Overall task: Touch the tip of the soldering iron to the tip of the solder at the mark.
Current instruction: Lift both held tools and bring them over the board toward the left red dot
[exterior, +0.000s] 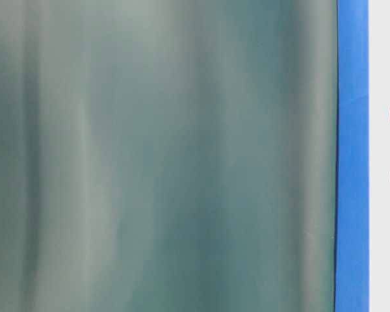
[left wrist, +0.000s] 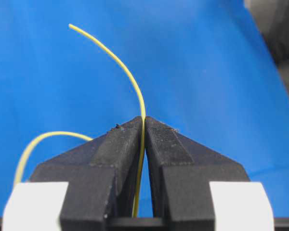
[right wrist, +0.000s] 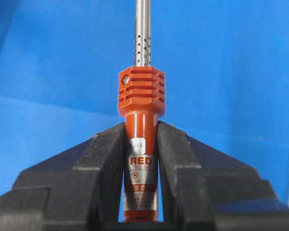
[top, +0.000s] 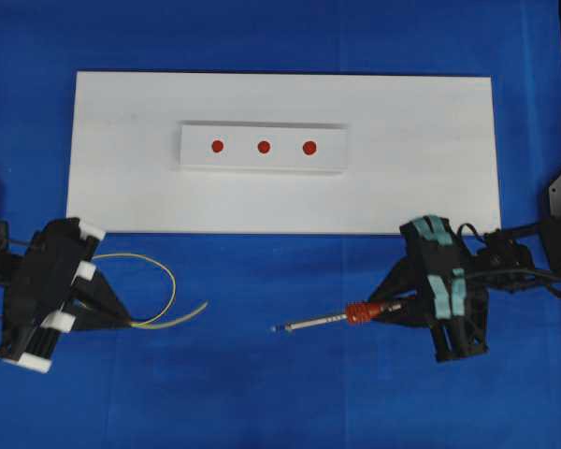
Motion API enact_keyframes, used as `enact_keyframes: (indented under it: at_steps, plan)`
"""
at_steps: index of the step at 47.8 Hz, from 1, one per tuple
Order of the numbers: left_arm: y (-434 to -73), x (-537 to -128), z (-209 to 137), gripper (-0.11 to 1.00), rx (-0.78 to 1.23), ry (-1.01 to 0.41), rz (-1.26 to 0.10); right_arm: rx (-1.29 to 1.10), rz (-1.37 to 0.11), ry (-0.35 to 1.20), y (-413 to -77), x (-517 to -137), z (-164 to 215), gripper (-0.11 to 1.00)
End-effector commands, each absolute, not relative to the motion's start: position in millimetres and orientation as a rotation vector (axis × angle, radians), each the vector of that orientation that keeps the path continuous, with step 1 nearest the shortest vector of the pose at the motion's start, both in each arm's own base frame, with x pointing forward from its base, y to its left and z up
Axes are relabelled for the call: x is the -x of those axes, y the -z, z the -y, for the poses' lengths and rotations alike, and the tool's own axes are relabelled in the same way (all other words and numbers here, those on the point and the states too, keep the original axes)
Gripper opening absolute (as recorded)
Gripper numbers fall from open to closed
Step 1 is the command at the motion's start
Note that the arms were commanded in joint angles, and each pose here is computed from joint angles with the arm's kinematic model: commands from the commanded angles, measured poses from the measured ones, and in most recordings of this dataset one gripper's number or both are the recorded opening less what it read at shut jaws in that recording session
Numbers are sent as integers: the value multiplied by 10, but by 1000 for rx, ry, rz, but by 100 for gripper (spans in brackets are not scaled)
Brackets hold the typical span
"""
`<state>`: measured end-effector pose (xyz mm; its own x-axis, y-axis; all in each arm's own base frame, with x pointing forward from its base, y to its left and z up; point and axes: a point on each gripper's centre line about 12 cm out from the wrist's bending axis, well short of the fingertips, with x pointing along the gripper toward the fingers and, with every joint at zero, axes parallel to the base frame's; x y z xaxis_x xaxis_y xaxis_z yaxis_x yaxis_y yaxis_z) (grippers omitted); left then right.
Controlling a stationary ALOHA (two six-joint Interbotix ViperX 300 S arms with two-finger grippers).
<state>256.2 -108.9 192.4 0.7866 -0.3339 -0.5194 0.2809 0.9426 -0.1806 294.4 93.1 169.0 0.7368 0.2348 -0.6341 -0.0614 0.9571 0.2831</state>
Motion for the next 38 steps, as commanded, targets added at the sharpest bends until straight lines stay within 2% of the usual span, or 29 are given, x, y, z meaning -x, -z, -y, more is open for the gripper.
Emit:
enact_keyframes:
  at_steps: [1,22,38]
  plan:
    - [-2003,-2653,967,3,105,288,-548,-263,-706,-121,-1826,-3047,-753,6]
    - [-1989,-2819,104,3,167,-17,-580,-263,-758,118,-1821,-3116,159,6]
    - [-2026,-2972,-224,3,93,-94,-571,-238,-752,225,-1851,-3084,584,6]
